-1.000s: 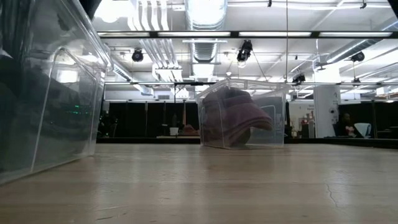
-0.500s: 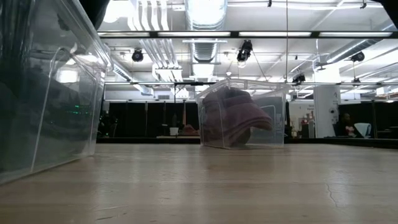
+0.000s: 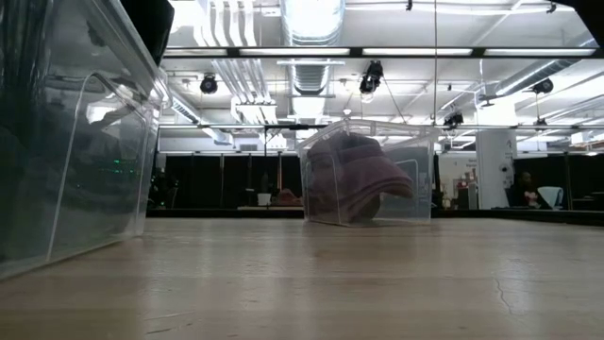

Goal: Pick & Place hat
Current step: Put the green cap into the bottom transparent bin

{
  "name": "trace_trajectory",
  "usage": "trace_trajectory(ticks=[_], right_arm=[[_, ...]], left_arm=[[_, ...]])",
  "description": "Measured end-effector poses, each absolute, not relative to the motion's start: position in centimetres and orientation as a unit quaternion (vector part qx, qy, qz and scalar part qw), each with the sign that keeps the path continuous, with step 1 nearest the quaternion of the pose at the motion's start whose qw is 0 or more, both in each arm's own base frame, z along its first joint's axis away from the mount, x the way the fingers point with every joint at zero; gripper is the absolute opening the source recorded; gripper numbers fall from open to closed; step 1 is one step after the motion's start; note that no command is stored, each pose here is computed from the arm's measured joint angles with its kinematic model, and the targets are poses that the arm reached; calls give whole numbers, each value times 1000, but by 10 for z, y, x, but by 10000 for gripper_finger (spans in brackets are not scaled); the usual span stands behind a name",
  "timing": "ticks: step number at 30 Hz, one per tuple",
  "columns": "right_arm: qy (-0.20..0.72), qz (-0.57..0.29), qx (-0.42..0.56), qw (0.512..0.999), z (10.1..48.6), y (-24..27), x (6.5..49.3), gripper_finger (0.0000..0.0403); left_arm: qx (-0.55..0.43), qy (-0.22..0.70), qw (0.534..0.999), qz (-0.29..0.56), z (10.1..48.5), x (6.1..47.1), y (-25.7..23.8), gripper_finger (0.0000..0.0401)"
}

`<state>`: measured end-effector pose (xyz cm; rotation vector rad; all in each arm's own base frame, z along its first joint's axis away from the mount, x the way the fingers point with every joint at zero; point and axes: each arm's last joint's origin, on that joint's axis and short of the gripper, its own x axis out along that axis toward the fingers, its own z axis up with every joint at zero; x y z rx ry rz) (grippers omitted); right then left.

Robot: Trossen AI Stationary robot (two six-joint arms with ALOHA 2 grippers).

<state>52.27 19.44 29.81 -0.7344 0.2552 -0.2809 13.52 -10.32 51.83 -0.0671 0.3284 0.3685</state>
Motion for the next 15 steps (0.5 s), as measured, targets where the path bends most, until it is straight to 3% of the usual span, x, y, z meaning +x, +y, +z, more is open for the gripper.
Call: trace_trajectory(ticks=[10,15], right_arm=[[132,-130,-355,916,298,199,520,137],[178,-105,-351,913,298,209,506,168]], left_arm=[[-33,164,969,181,518,135,-103,39],[-33,173,969,172,517,135,-104,39]])
